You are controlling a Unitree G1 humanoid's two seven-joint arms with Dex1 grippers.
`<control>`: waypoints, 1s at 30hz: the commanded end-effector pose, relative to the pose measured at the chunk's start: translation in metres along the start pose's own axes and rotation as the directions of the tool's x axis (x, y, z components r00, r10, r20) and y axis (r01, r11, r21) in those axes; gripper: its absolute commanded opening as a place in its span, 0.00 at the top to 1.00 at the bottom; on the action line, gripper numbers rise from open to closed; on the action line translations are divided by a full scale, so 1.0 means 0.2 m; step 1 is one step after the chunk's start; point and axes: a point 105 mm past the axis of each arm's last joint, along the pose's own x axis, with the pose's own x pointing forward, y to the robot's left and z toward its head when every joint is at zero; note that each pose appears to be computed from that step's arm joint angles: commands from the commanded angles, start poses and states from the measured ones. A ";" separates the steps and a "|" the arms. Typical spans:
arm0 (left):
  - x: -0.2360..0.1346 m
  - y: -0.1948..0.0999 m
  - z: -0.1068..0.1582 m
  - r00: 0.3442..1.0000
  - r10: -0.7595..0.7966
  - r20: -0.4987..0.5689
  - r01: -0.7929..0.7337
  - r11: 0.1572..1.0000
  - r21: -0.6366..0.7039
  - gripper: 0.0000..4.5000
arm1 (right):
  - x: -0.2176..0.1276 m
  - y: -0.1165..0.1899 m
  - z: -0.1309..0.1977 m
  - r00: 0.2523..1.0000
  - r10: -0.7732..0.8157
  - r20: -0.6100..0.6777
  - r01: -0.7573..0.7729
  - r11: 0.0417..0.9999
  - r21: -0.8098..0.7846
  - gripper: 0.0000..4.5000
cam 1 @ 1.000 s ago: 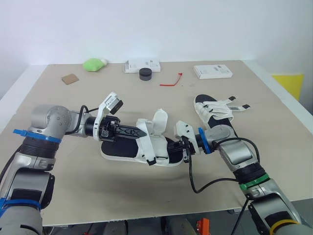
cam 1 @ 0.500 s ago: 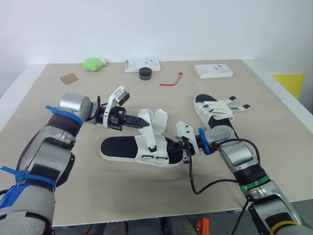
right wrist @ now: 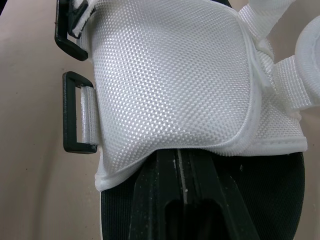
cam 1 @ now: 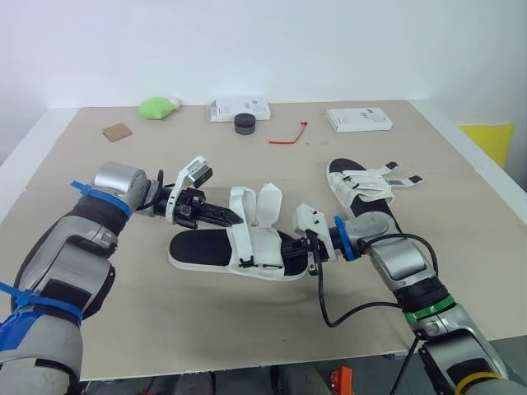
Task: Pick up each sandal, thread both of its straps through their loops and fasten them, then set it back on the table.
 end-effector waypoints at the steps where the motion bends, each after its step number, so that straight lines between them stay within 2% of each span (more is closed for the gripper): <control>1: 0.00 -0.01 0.00 1.000 0.004 -0.019 -0.003 1.000 0.029 0.99 | 0.05 0.04 -0.10 0.998 0.036 -0.055 -0.032 0.997 0.068 1.00; 3: 0.01 0.01 -0.01 0.999 0.014 -0.038 -0.013 0.999 0.039 0.99 | 0.06 0.04 -0.10 0.998 0.037 -0.053 -0.033 0.997 0.068 1.00; 15: 0.10 -0.04 -0.06 0.973 0.010 -0.232 0.063 0.950 0.305 0.99 | 0.05 0.05 -0.10 0.999 0.030 -0.044 -0.026 0.996 0.082 1.00; 19: 0.10 -0.02 -0.15 0.940 0.057 -0.337 0.086 0.915 0.395 0.99 | 0.05 0.05 -0.10 0.999 0.028 -0.039 -0.025 0.996 0.084 1.00; 24: 0.09 0.02 -0.23 0.907 0.102 -0.409 0.107 0.884 0.456 0.99 | 0.05 0.05 -0.09 0.999 0.028 -0.034 -0.025 0.996 0.085 1.00; 30: 0.11 0.02 -0.23 0.923 0.086 -0.376 0.118 0.864 0.489 0.99 | 0.06 0.05 -0.09 0.999 0.031 -0.034 -0.028 0.996 0.083 1.00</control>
